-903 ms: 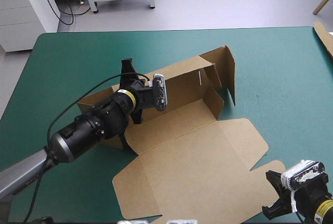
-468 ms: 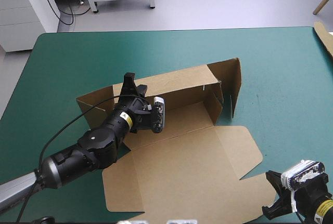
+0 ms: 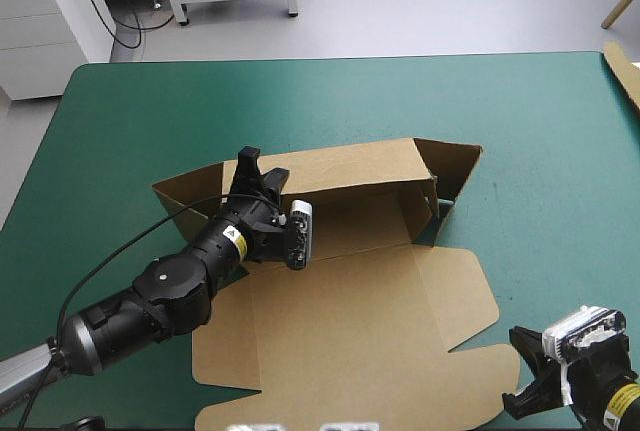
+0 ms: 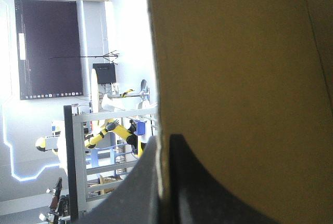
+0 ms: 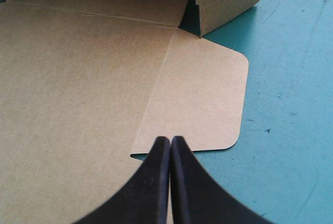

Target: Fold the box

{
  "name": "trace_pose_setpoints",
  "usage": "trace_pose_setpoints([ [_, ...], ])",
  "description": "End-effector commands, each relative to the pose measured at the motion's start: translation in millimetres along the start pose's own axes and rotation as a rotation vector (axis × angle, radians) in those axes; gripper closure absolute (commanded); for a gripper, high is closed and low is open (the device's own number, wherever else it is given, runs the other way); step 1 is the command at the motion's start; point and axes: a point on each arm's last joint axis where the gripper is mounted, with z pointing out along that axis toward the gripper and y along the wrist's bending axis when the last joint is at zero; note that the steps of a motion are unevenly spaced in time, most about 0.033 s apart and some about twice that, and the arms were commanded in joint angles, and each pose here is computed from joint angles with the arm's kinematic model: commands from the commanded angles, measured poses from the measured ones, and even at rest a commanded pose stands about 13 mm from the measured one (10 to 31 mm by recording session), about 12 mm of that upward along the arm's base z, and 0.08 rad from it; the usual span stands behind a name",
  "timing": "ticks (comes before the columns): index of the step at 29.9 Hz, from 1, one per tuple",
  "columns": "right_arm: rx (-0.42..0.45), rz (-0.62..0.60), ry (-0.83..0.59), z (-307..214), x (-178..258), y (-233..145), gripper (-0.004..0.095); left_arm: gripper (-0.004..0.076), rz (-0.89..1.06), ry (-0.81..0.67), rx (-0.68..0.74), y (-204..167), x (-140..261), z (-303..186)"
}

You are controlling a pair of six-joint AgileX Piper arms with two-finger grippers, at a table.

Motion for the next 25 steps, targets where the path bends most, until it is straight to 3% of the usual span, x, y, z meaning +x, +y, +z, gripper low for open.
trace_pose_setpoints([
  [1,-0.006,-0.003,-0.087,-4.1,-12.9,0.9,0.0924,0.0731,-0.009,0.008,-0.037,10.8,4.5,2.0],
  [8,-0.001,-0.007,-0.088,-4.1,-13.0,0.5,0.0924,0.0731,0.046,0.015,-0.003,1.1,6.2,22.1],
  [18,0.011,-0.016,-0.088,-4.1,-13.1,-0.5,0.0908,0.0731,-0.015,0.042,-0.096,7.8,7.2,24.5],
  [21,0.011,-0.018,-0.088,-4.1,-13.1,-0.5,0.0823,0.0731,-0.031,0.04,-0.093,7.3,7.2,24.5],
  [25,0.011,-0.018,-0.088,-4.1,-13.1,-0.5,0.0625,0.0731,-0.032,0.038,-0.092,7.2,7.1,24.5],
])
